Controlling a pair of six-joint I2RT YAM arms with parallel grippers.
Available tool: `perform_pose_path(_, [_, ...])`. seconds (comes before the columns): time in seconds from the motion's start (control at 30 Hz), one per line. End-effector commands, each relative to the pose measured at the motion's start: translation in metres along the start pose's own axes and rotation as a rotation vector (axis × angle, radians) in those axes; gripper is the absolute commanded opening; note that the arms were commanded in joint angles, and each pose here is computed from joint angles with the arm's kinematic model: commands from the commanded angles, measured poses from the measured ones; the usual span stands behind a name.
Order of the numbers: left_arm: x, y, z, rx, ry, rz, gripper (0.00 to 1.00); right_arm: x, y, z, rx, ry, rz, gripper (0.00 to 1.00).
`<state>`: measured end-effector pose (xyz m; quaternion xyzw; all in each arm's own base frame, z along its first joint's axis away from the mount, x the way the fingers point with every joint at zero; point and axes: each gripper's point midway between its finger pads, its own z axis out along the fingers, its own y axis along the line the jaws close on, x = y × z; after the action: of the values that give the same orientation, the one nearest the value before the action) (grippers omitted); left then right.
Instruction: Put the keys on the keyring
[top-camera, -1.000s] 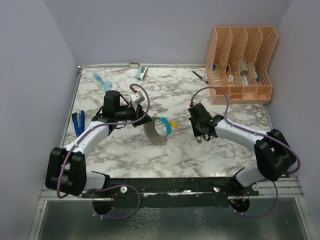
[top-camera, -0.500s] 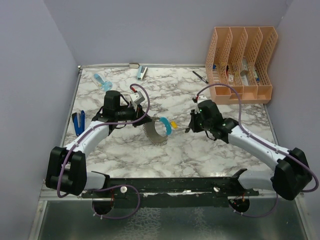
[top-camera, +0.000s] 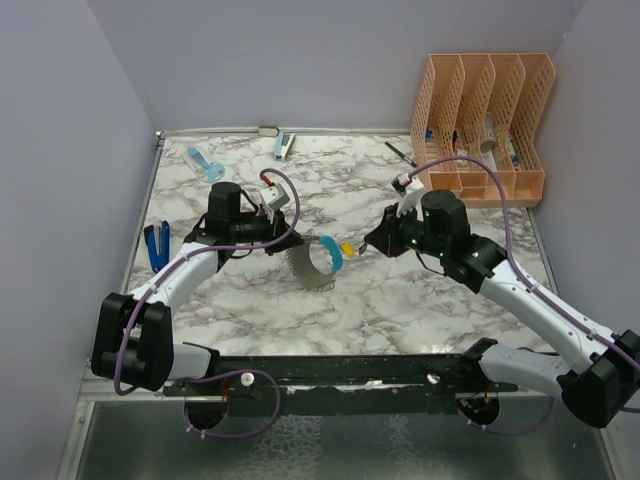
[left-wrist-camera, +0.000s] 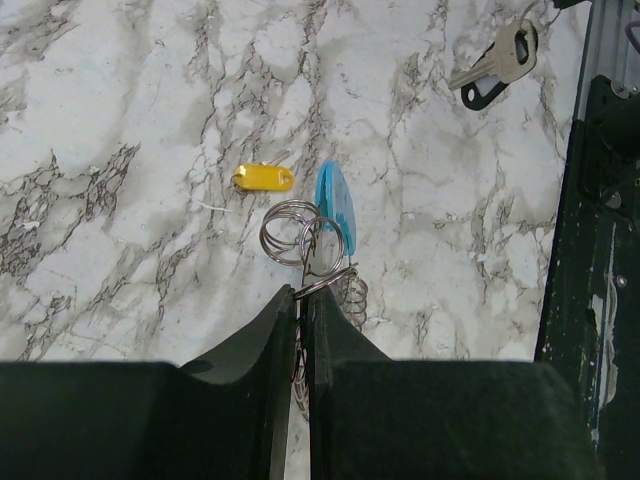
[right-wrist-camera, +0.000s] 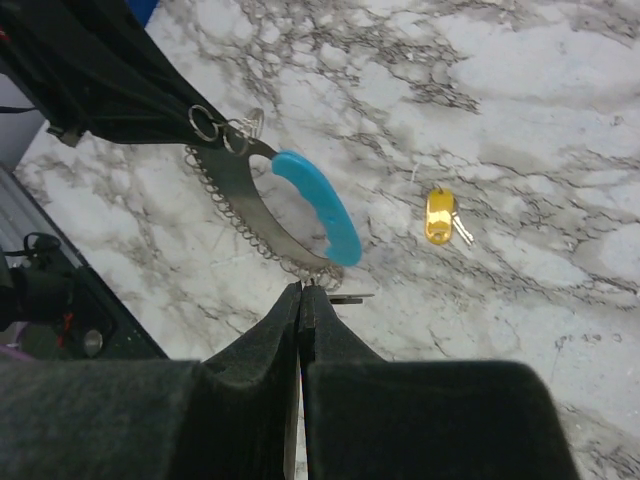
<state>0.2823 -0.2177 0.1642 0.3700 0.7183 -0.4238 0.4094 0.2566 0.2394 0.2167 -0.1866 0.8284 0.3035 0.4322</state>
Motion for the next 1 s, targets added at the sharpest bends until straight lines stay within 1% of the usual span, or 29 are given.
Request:
perform_pose_path(0.0, [-0.011,-0.004,-0.002,0.012,-0.036,0.031,0.0,-0.023,0.04,-0.004,-0.163,-0.057,0.019,0.01])
perform_pose_path(0.13, [-0.013,-0.005,-0.003,0.016,-0.041,0.025,0.0,-0.017,0.067,0.014,-0.22,-0.036,0.015,0.01])
perform_pose_path(0.23, [-0.015,-0.006,-0.003,0.018,-0.045,0.021,0.0,-0.012,0.088,0.032,-0.232,-0.018,-0.004,0.01])
perform_pose_path(0.33, [-0.015,-0.006,-0.003,0.014,-0.046,0.023,0.0,-0.014,0.099,0.047,-0.251,-0.025,0.003,0.01])
perform_pose_path(0.6, [-0.017,-0.005,-0.005,-0.001,-0.043,0.026,0.0,-0.022,0.107,0.076,-0.229,-0.025,0.001,0.01])
perform_pose_path(0.97, [-0.018,-0.005,-0.005,-0.001,-0.044,0.001,0.0,-0.028,0.105,0.098,-0.185,-0.015,-0.007,0.01])
